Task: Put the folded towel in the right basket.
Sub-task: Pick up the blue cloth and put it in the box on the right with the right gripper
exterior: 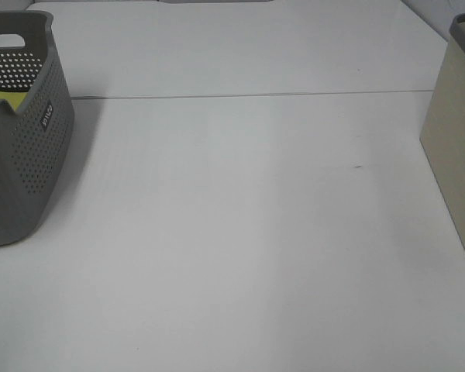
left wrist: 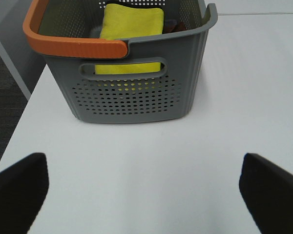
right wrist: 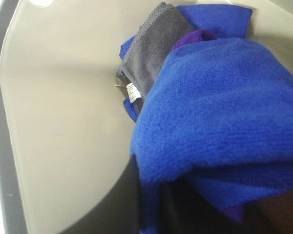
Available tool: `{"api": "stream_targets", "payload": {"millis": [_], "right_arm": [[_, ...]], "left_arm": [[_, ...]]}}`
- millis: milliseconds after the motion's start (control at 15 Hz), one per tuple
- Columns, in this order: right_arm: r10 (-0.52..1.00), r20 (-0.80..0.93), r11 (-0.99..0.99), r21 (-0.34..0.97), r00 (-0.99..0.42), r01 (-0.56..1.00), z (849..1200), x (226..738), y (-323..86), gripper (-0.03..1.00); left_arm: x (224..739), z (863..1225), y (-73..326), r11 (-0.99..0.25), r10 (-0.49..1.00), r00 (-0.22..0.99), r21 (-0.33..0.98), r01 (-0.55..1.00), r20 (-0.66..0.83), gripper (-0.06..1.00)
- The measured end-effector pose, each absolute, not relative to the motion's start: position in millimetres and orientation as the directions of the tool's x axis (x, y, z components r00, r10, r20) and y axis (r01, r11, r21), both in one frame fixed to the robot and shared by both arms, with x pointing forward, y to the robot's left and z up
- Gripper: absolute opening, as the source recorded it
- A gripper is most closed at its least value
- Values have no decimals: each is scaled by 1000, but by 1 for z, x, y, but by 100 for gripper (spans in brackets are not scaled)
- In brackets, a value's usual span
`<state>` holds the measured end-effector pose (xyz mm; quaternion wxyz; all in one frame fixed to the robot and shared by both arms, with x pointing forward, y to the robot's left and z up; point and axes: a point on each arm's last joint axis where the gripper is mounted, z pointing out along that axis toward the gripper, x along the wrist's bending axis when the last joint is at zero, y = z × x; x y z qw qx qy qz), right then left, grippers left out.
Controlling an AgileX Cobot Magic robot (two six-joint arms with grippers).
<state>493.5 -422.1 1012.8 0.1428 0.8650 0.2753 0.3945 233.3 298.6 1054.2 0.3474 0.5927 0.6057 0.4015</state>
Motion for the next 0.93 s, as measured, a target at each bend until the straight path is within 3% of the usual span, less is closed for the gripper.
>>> {"api": "stream_targets", "payload": {"millis": [133, 267, 467, 933], "right_arm": [[587, 608, -809, 464, 535, 360, 1013, 494, -422, 28], [579, 614, -815, 460, 536, 353, 1013, 494, -422, 63], [564, 629, -825, 448, 534, 343, 1014, 494, -422, 84], [529, 699, -843, 364, 481, 397, 1018, 494, -409, 86]], "left_arm": [[233, 1054, 299, -25, 997, -56, 898, 439, 55, 99], [233, 1054, 299, -25, 997, -56, 898, 439, 55, 99], [233, 1054, 299, -25, 997, -56, 898, 439, 55, 99], [233, 1054, 299, -25, 997, -56, 898, 439, 55, 99]]}}
